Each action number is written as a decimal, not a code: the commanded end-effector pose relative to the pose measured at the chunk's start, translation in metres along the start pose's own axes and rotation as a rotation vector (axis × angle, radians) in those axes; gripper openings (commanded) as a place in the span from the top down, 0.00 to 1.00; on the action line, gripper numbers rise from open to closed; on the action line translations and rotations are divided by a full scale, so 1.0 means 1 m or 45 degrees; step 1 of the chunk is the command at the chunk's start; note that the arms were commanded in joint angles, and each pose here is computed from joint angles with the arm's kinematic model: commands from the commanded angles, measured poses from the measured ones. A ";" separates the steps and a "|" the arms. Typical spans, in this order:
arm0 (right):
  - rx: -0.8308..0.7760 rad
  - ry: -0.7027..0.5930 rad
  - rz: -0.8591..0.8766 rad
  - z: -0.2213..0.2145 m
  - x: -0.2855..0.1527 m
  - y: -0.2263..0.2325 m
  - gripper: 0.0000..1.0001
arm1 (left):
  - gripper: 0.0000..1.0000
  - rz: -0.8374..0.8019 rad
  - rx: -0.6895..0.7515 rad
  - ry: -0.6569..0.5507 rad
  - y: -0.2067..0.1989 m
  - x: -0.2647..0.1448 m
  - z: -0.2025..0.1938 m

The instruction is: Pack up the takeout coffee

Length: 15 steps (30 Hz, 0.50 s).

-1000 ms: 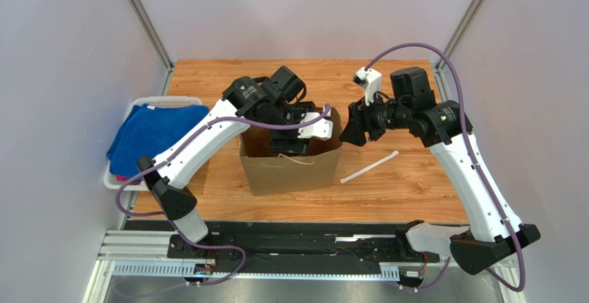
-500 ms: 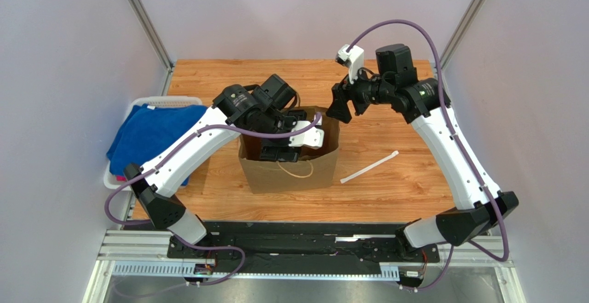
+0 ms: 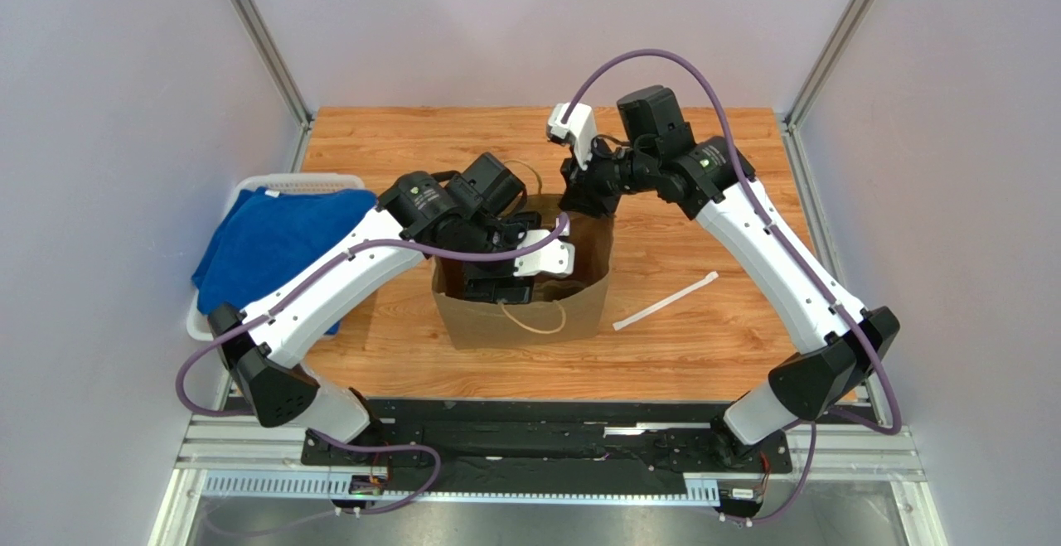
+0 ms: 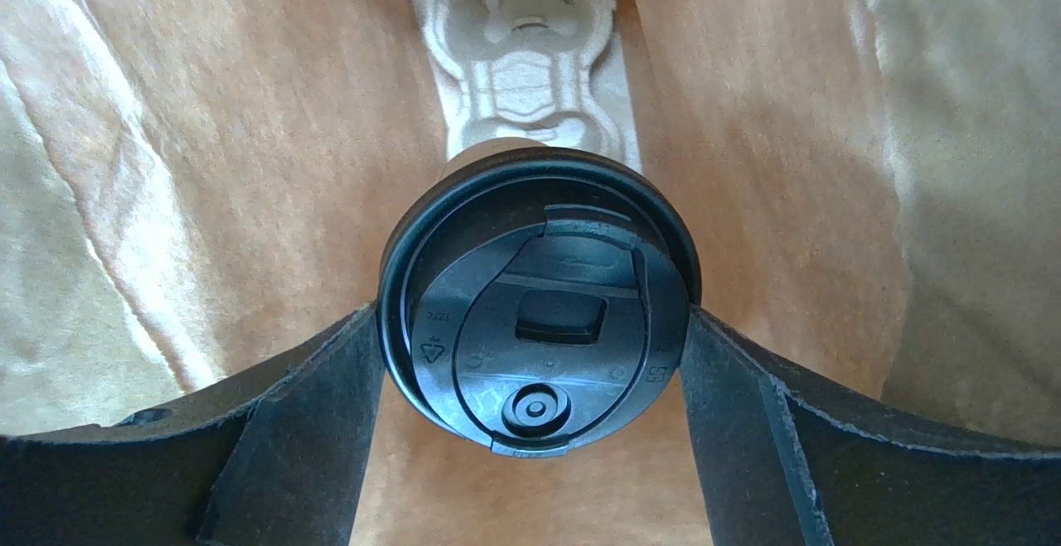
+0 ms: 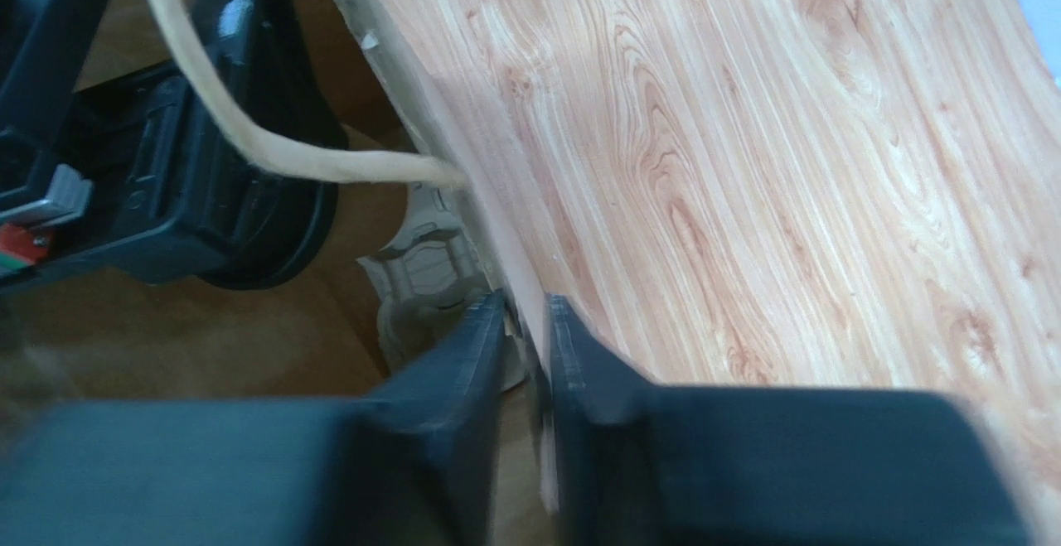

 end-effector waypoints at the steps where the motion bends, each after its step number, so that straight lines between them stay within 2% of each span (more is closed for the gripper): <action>1: -0.101 -0.079 -0.096 0.017 -0.013 -0.001 0.94 | 0.83 0.043 -0.056 -0.079 -0.008 -0.006 -0.002; 2: -0.094 -0.081 -0.144 0.019 -0.017 -0.002 1.00 | 0.83 0.034 -0.088 -0.062 -0.011 -0.001 -0.007; 7: -0.069 -0.239 -0.315 0.037 -0.035 -0.005 1.00 | 0.84 0.111 -0.149 -0.039 -0.012 0.007 -0.021; 11: -0.088 -0.372 -0.351 0.047 -0.055 0.014 1.00 | 0.84 0.166 -0.186 -0.007 -0.013 0.017 -0.035; 15: -0.126 -0.410 -0.346 0.040 -0.056 0.031 1.00 | 0.84 0.222 -0.237 -0.030 -0.014 0.022 -0.040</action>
Point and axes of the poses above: each gripper's point midway between its finger pads, its own x axis out along the fingers, its own y axis along the line the jaws close on, z = x × y, the point moved 6 cm from there along -x, back along the fingers, and after that the axes turned 10 degrees about -x, right-handed, at the moved point
